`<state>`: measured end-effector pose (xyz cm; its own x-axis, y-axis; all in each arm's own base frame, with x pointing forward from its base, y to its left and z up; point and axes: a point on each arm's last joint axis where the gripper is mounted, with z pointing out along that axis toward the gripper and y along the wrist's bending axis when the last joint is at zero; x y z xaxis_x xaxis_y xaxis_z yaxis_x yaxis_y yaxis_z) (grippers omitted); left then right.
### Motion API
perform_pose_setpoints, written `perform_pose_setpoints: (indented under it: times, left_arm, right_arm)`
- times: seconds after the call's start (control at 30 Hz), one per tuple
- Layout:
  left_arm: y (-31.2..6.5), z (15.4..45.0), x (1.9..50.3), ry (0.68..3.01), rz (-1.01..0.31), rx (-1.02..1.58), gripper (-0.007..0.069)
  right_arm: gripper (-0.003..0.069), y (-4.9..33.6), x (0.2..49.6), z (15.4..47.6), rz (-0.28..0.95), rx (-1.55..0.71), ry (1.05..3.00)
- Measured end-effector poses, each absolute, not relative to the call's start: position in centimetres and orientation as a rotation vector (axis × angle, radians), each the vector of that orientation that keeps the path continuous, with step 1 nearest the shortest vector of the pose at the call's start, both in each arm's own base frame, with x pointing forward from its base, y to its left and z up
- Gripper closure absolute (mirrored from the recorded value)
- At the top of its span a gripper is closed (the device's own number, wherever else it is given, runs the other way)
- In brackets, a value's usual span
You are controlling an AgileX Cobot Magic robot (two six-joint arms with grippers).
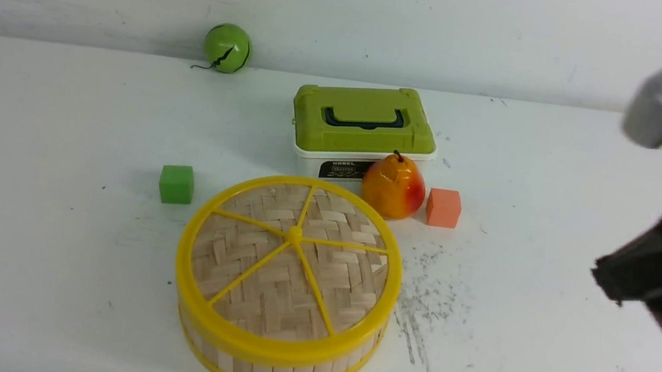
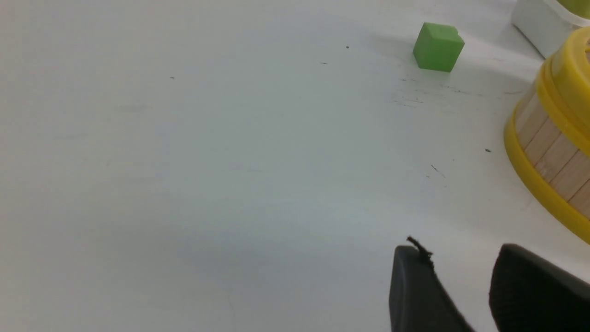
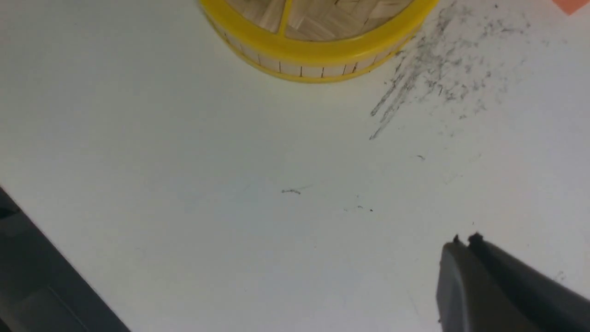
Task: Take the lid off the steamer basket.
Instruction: Use the right arm to lift the lid of the steamer
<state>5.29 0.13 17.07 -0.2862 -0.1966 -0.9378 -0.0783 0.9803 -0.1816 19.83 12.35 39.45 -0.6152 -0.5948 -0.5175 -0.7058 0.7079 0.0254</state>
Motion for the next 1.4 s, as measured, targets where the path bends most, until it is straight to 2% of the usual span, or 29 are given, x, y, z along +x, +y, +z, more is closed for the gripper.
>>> perform_pose_setpoints:
  times: [0.23,0.4,0.53,0.57,0.7,0.73,0.8,1.1,1.4]
  left_arm:
    - [0.1,17.1,5.3,1.862,-0.116,-0.2,0.0386]
    - [0.1,17.1,5.3,1.862,-0.116,-0.2,0.0386]
    - [0.1,17.1,5.3,1.862,-0.116,-0.2,0.0386]
    - [0.1,17.1,5.3,1.862,-0.116,-0.2,0.0386]
    - [0.1,17.1,5.3,1.862,-0.116,-0.2,0.0386]
    - [0.1,17.1,5.3,1.862,-0.116,-0.2,0.0386]
    - [0.1,17.1,5.3,1.862,-0.116,-0.2,0.0386]
    - [0.1,17.1,5.3,1.862,-0.116,-0.2,0.0386]
    - [0.1,17.1,5.3,1.862,-0.116,-0.2,0.0386]
  right_arm:
    - [0.0657,19.0,23.7,37.8,0.255,-1.099,2.483]
    - [0.0605,22.8,26.1,37.0,0.263,-1.138,2.477]
    - [0.048,25.8,28.9,35.4,0.263,-1.156,2.484]
    - [0.0473,25.9,29.1,35.2,0.261,-1.157,2.49]
    - [0.0328,27.9,31.1,33.3,0.255,-1.17,2.501]
    - [0.0328,28.0,31.2,33.3,0.256,-1.171,2.498]
    - [0.028,28.8,32.0,32.3,0.261,-1.175,2.511]
    - [0.0264,30.6,34.0,29.1,0.263,-1.156,2.527]
    - [0.0272,31.5,35.2,28.0,0.293,-1.051,2.499]
